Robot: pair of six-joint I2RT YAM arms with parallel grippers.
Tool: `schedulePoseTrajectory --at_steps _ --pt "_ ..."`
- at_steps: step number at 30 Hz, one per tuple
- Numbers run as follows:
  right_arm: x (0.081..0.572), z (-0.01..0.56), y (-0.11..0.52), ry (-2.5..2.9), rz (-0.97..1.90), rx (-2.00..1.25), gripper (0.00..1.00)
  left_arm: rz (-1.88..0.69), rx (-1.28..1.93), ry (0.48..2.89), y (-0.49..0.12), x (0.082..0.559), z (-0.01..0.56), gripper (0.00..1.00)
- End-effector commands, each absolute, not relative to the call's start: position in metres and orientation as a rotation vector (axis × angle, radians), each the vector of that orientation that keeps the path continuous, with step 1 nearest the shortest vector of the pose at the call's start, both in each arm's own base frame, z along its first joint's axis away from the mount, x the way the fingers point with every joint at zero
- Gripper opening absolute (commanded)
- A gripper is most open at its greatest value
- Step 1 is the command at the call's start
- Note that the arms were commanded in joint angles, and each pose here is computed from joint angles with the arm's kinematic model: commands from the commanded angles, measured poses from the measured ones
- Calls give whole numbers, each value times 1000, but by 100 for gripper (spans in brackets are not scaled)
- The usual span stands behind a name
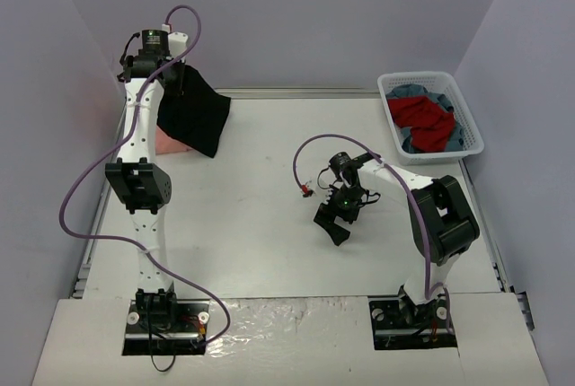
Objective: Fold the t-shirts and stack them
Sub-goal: Put the neatly folded tshirt into the corner of the board with the left arm
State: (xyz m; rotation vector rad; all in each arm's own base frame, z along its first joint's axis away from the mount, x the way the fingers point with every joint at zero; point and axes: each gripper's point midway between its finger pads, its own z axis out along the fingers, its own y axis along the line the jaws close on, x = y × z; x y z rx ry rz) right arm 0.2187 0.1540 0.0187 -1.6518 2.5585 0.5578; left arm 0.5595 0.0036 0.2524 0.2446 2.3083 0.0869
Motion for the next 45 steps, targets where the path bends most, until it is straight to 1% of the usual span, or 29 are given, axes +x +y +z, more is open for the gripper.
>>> schedulePoseTrajectory --at_steps 1,15,16,19,33,45 --pt "209 15 146 2622 560 -1651 100 176 233 2118 14 545 338 2" --pt "208 11 143 2645 547 -1657 100 219 226 2077 19 542 354 2" --pt "209 11 143 2642 544 -1656 100 238 194 2082 36 541 354 2" --pt "208 10 143 2648 548 -1655 100 249 178 2082 44 542 353 2" --pt "206 2 140 2691 543 -1660 100 253 114 2127 82 553 325 2" --pt "208 -3 134 2731 549 -1629 100 274 51 2184 116 566 280 2"
